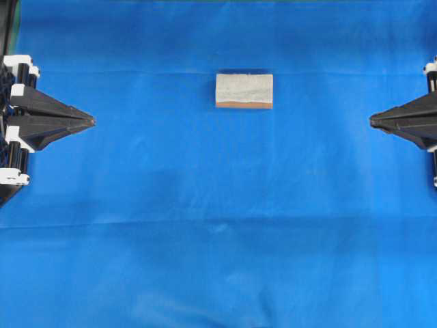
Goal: Hand over the sponge with the left arm and wipe it with the right arm.
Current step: 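Reach the left gripper to the sponge and grasp its left end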
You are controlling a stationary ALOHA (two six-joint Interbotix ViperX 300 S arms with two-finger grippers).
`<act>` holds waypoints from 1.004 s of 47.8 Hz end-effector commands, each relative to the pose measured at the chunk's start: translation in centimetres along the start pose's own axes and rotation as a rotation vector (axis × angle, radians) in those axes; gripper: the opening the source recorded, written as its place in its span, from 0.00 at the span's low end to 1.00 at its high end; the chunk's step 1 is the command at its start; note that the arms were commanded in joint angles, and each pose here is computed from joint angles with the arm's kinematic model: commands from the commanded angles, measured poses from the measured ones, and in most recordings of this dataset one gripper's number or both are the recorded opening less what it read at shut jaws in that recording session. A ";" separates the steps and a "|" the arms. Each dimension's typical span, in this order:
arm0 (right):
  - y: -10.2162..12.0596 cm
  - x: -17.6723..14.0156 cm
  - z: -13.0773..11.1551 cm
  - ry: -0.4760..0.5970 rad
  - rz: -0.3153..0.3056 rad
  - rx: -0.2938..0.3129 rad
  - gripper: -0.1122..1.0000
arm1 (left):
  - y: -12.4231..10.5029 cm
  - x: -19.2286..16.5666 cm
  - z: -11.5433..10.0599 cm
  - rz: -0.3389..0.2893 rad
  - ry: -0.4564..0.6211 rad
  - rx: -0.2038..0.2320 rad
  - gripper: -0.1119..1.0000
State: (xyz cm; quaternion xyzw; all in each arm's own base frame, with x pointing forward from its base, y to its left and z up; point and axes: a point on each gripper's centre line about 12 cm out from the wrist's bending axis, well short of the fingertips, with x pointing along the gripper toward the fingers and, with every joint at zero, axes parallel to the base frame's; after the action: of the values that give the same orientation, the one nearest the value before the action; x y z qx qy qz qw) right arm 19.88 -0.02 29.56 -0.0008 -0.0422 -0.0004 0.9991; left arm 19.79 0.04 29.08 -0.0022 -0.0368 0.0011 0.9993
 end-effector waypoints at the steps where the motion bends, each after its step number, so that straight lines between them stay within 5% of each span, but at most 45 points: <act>1: 0.0 0.2 0.8 -0.020 0.000 0.003 0.10 | 0.2 0.6 0.5 0.012 -0.003 -0.009 0.10; 29: 0.0 0.8 0.5 0.060 -0.001 0.005 0.10 | 4.6 5.7 -2.6 0.183 0.137 0.000 0.11; 33: 0.0 0.9 0.5 0.063 -0.001 0.005 0.10 | 5.6 7.0 -3.4 0.209 0.179 0.009 0.26; 43: 0.0 0.8 0.3 0.077 -0.001 0.008 0.10 | 7.3 11.3 -5.7 0.224 0.287 0.061 0.81; 48: 0.0 0.8 0.2 0.078 -0.001 0.006 0.10 | 8.0 13.3 -7.4 0.222 0.346 0.098 0.94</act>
State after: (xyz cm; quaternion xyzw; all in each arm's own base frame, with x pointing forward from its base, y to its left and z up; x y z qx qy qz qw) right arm 20.50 -0.02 29.05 0.0008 0.0069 -0.0005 1.0000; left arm 31.95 7.40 22.54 0.0367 0.1359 0.1087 0.9841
